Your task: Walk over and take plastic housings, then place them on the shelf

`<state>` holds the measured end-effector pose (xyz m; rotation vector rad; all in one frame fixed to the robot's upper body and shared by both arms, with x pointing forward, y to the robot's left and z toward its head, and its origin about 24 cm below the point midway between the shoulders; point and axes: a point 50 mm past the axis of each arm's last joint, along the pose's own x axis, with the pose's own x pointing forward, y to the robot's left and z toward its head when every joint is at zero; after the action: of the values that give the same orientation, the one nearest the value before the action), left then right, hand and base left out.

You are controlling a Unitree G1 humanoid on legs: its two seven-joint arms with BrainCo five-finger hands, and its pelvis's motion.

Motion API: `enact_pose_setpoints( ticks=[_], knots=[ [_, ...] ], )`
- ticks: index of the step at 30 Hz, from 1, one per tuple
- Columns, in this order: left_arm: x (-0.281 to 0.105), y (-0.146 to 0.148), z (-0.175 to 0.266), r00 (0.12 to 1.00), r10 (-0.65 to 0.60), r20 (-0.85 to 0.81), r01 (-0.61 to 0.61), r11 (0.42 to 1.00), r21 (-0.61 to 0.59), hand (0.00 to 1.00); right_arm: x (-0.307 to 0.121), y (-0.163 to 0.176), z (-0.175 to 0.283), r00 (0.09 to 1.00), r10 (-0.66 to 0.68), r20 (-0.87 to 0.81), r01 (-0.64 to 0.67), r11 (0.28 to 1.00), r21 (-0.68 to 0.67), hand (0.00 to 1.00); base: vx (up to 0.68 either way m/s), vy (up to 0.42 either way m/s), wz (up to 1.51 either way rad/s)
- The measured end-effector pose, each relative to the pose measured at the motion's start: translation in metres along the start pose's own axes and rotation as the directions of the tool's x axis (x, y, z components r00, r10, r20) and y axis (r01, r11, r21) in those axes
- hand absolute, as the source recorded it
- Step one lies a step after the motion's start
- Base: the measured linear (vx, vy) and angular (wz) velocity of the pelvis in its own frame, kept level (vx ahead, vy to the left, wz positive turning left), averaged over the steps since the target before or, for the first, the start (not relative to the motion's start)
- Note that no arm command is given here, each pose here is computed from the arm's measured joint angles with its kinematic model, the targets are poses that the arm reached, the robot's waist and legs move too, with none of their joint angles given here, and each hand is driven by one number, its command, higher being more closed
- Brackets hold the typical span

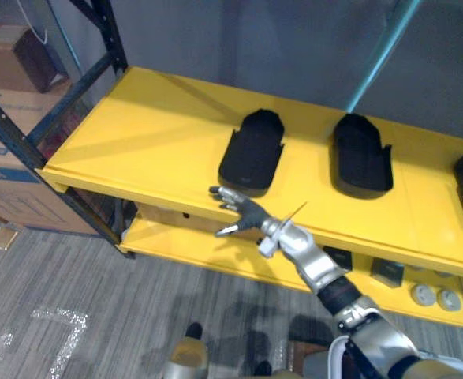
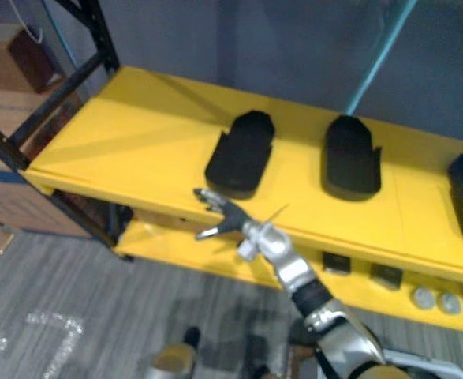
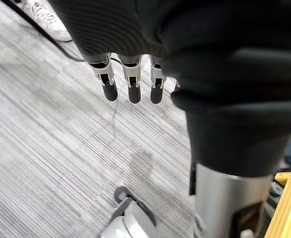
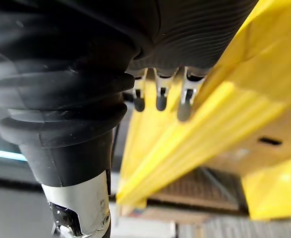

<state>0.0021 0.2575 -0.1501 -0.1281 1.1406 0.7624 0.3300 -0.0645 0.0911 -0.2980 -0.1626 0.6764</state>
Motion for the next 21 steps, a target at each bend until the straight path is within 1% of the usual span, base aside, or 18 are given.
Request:
enact_pose_setpoints(
  ticks=[4, 7, 16, 21],
  knots=[
    [0.000, -0.002, 0.000, 1.000, -0.008, 0.000, 0.008, 1.000, 0.005, 0.00, -0.003, -0.015, 0.000, 0.995, -0.100, 0.003, 0.100, 0.995, 0.004, 0.00, 0.00, 0.000, 0.00],
    [0.000, -0.002, 0.000, 1.000, -0.009, 0.002, 0.009, 1.000, 0.006, 0.00, -0.005, -0.027, 0.002, 0.990, -0.144, 0.011, 0.144, 0.990, 0.002, 0.00, -0.01, 0.007, 0.01],
    [0.000, -0.004, 0.006, 0.999, -0.016, 0.028, 0.016, 1.000, 0.003, 0.00, -0.007, -0.038, 0.007, 0.988, -0.154, 0.020, 0.154, 0.988, -0.016, 0.00, -0.03, 0.005, 0.01],
    [0.000, -0.004, 0.009, 0.999, -0.018, 0.038, 0.018, 1.000, 0.001, 0.00, -0.007, -0.042, 0.001, 0.988, -0.151, -0.010, 0.151, 0.988, -0.015, 0.00, -0.02, 0.001, 0.00]
  ],
)
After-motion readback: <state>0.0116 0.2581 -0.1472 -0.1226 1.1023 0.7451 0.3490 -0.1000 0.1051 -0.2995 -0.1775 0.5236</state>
